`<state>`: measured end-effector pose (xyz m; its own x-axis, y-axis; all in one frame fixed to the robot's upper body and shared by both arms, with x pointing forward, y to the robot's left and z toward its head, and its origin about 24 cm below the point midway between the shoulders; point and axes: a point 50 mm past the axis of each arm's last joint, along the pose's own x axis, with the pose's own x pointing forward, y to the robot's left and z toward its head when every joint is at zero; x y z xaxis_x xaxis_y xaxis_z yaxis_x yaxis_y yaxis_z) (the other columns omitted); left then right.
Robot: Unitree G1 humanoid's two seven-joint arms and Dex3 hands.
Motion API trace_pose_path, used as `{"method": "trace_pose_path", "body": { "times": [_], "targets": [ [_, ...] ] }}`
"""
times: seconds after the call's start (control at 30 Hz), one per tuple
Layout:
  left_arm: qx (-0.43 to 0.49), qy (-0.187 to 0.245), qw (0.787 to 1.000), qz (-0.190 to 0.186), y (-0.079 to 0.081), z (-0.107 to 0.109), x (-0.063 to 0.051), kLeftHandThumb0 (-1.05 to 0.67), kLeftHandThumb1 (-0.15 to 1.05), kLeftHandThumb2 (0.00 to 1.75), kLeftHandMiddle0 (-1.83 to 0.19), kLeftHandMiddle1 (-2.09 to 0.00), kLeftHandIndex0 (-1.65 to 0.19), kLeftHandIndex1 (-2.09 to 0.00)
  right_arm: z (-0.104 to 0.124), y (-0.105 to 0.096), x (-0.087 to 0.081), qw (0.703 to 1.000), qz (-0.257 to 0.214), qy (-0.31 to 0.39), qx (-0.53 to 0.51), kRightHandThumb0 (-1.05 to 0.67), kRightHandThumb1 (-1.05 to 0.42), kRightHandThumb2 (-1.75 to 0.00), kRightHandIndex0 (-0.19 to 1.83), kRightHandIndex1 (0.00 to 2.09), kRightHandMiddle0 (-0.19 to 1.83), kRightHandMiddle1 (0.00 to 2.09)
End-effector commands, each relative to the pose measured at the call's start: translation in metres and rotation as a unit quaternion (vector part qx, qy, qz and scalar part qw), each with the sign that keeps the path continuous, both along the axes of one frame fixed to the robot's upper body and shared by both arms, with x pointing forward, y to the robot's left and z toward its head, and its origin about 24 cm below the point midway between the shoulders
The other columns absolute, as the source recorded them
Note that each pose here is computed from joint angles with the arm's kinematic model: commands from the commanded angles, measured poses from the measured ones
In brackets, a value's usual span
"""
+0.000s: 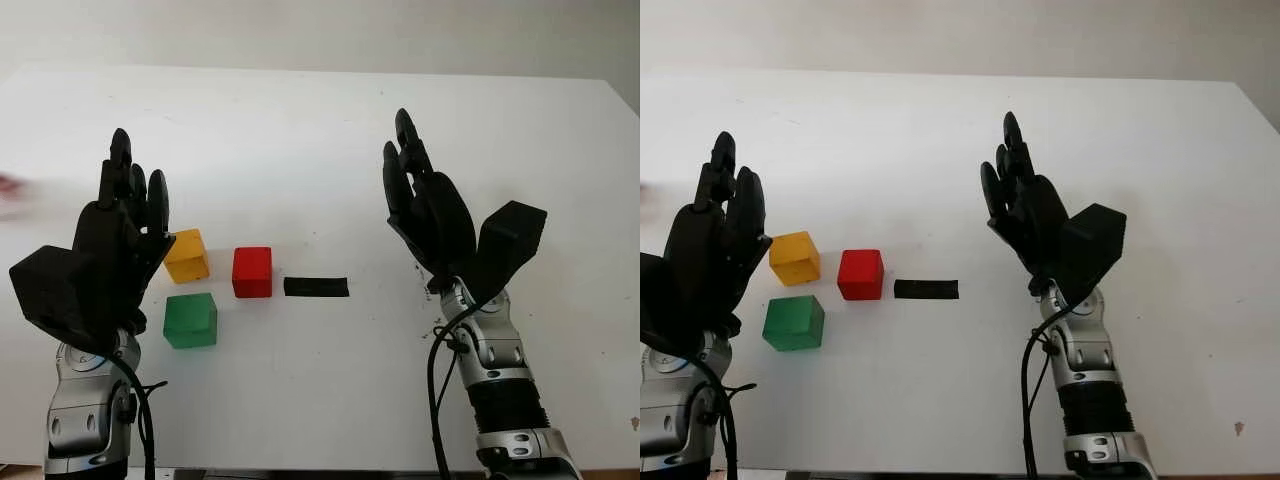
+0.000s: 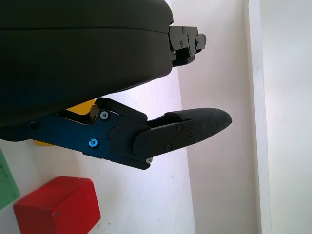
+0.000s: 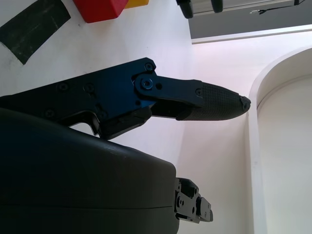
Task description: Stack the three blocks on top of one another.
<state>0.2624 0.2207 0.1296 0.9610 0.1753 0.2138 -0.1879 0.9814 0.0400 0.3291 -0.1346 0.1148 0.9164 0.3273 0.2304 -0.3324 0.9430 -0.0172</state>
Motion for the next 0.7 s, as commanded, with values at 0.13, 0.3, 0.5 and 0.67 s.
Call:
{"method": "trace_pose_path", "body": {
  "times": [0.13,0.3,0.5,0.67],
  "targets": [
    [0.003,0.0,1.0,-0.001,0.002,0.002,-0.004,-0.65,1.05,0.63,0.11,-0.05,0.11,-0.05,0.002,0.0,-0.001,1.0,0.0,-0.005,-0.003,-0.75,-1.05,-0.55,-0.19,0.0,-0.19,0.0],
    [0.013,0.003,1.0,0.003,0.003,0.002,0.0,-0.64,1.05,0.62,0.1,-0.06,0.09,-0.06,-0.001,0.002,0.001,1.0,0.002,0.002,-0.002,-0.74,-1.05,-0.55,-0.19,0.0,-0.19,0.0],
    [0.194,-0.024,0.98,0.042,0.002,0.024,-0.004,-0.61,1.05,0.5,-0.07,-0.11,-0.06,-0.13,0.0,0.0,0.002,1.0,-0.003,-0.003,-0.001,-0.76,-1.05,-0.55,-0.19,0.0,-0.19,0.0],
    [0.387,-0.035,0.922,0.012,-0.005,0.06,-0.01,-0.62,1.05,0.16,-0.17,-0.09,-0.27,-0.22,0.002,0.0,0.0,1.0,-0.005,-0.008,-0.001,-0.77,-1.05,-0.52,-0.19,0.0,-0.19,0.0]
  ]
}}
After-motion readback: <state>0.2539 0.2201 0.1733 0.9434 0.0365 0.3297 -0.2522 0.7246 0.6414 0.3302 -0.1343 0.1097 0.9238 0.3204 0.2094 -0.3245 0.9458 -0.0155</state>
